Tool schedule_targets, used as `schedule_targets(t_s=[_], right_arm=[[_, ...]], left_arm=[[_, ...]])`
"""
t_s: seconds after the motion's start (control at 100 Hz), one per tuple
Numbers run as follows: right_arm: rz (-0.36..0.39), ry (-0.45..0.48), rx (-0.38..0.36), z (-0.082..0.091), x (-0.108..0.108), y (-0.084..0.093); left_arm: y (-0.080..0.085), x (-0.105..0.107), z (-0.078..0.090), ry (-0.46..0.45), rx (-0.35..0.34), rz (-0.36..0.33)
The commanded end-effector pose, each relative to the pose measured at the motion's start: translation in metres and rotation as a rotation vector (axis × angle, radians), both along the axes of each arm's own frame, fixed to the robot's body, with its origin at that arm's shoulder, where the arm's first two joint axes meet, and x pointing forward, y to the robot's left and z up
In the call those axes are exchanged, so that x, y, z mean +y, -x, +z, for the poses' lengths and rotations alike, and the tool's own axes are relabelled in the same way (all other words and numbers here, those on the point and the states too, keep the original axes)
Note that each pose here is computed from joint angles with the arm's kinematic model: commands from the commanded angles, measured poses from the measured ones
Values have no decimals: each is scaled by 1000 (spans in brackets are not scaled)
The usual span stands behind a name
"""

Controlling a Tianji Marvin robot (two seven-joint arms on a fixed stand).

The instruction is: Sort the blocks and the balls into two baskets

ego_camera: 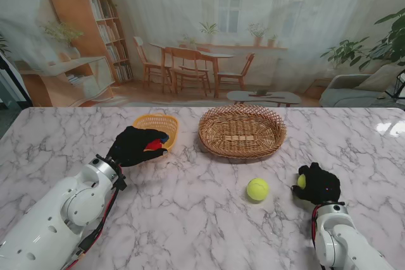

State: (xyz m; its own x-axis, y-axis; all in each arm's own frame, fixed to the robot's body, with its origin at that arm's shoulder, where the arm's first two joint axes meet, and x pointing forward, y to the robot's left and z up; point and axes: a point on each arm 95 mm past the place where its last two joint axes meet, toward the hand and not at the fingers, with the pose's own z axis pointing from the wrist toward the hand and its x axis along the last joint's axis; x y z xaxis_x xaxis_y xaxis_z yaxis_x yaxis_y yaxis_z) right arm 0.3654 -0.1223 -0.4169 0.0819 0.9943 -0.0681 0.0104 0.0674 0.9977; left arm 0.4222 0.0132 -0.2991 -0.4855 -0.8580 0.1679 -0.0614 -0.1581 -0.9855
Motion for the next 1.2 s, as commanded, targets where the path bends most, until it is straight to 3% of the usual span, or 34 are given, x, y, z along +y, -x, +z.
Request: schedule_targets(t_s=[0.0,0.17,0.39,0.68,0.92,1.19], right_arm=[[-7,-6,-8,-1,2,0],[-2,-17,-47,6,2,0],[21,-11,-102,30,-2,-2],[60,-2,-122,54,-2,-11],[95,-18,-122,68,8,-25],[166,-31,-90,82,30,-53]], left_arm=[[0,-1,-1,-10,13,-1],[0,-1,-2,-12,15,-2],[0,-1,-2,-14,17,0],[0,-1,-2,-12,18,2],[0,-1,-2,-14,20,2],[0,-1,-2,-12,21,1]])
